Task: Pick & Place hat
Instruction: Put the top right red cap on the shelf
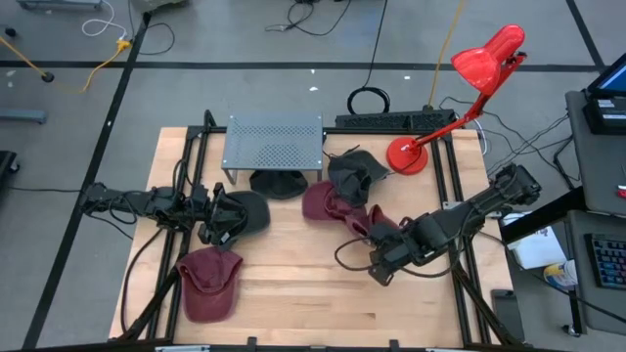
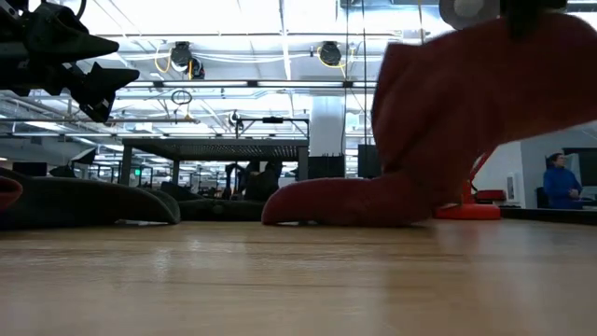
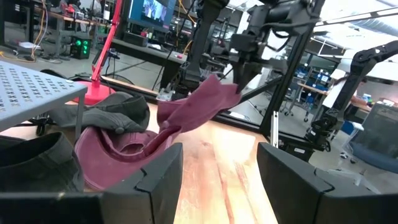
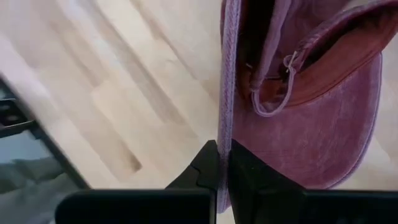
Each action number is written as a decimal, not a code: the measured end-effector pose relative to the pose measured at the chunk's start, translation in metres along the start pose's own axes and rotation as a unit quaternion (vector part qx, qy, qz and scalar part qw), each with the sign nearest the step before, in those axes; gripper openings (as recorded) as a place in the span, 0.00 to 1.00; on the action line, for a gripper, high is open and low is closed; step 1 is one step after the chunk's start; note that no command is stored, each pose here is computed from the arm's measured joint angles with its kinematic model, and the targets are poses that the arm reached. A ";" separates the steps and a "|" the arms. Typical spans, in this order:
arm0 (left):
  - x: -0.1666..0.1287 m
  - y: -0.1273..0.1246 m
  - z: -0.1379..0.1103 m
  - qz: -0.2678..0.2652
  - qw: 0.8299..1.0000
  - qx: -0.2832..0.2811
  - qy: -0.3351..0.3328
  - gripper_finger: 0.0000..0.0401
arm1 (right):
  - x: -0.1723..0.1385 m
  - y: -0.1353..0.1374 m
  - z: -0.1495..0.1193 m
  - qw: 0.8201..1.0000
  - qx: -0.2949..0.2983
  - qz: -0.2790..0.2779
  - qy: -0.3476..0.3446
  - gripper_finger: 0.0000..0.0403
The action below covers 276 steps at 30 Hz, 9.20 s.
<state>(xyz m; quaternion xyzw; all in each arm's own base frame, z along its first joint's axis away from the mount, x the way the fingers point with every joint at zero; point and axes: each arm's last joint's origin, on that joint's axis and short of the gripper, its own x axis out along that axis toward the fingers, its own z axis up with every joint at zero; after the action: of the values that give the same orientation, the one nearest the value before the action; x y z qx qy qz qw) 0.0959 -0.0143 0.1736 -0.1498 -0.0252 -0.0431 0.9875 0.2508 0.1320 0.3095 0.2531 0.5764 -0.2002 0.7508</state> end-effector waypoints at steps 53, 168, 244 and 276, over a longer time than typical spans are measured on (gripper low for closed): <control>0.000 0.000 0.001 0.000 1.000 -0.026 -0.008 0.53 | -0.059 0.015 0.095 0.891 -0.042 0.261 -0.369 0.03; 0.100 -0.084 0.194 -0.103 0.987 0.048 0.115 0.13 | -0.075 -0.024 0.083 0.920 -0.077 0.321 -0.212 0.53; 0.147 -0.070 0.300 0.082 0.967 -0.162 0.179 0.54 | -0.065 -0.019 0.111 0.886 -0.201 0.222 -0.355 0.01; 0.213 -0.035 0.301 0.104 0.863 -0.492 0.038 0.57 | -0.080 -0.035 0.108 0.811 -0.290 -0.201 -0.467 0.01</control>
<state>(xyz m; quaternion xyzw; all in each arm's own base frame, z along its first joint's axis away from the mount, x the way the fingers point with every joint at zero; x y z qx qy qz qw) 0.2933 0.0257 0.4841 -0.6164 0.0526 0.0475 0.7843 0.2919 0.0388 0.4038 -0.2217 0.2258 -0.2643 0.9110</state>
